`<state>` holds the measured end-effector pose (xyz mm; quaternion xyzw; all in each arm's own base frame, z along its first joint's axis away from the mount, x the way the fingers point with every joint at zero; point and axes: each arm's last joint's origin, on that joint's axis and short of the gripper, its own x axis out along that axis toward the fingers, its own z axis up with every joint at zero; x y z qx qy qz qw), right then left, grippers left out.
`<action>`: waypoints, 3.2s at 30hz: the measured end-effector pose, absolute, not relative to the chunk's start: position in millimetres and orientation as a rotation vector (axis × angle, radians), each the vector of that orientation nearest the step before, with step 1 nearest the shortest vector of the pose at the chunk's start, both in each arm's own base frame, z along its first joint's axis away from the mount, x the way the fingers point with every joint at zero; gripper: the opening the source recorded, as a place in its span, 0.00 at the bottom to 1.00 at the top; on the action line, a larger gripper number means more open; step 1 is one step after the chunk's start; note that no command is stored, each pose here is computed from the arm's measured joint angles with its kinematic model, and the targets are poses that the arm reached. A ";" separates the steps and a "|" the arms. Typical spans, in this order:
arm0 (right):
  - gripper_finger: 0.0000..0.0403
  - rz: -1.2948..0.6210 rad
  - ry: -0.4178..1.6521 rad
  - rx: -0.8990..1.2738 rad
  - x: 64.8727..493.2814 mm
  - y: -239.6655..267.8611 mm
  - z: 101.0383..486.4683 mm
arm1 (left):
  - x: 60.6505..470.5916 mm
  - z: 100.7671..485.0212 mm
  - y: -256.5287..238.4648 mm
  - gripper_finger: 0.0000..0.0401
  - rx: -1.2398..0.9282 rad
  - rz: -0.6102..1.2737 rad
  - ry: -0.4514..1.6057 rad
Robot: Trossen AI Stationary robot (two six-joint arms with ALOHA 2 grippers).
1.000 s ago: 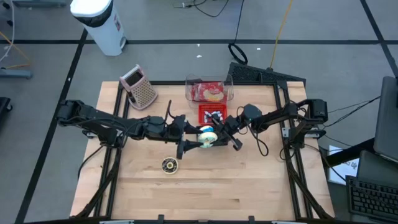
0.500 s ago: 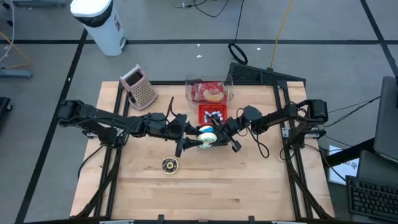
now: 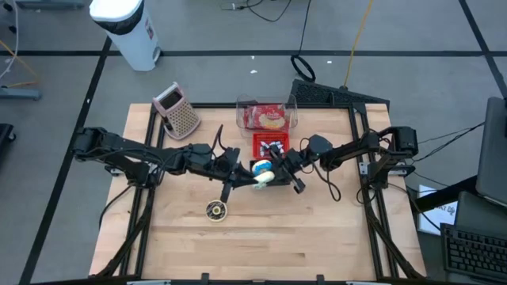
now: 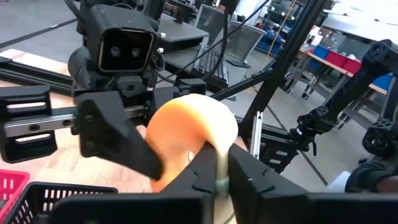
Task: Pick & Place Food Item
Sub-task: Put the green doughnut into the black bin
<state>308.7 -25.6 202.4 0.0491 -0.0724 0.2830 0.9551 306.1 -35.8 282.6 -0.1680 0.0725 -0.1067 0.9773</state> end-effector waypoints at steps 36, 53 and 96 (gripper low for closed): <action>0.42 0.246 0.004 0.064 207.1 -57.4 213.5 | 334.2 212.7 11.7 0.02 -0.482 -0.113 0.440; 0.41 0.230 0.027 0.059 203.8 -56.6 204.9 | 345.2 172.0 35.8 0.05 -0.589 -0.080 0.542; 0.41 0.231 0.028 0.051 203.8 -56.6 204.7 | 340.7 162.9 35.6 0.04 -0.523 0.043 0.621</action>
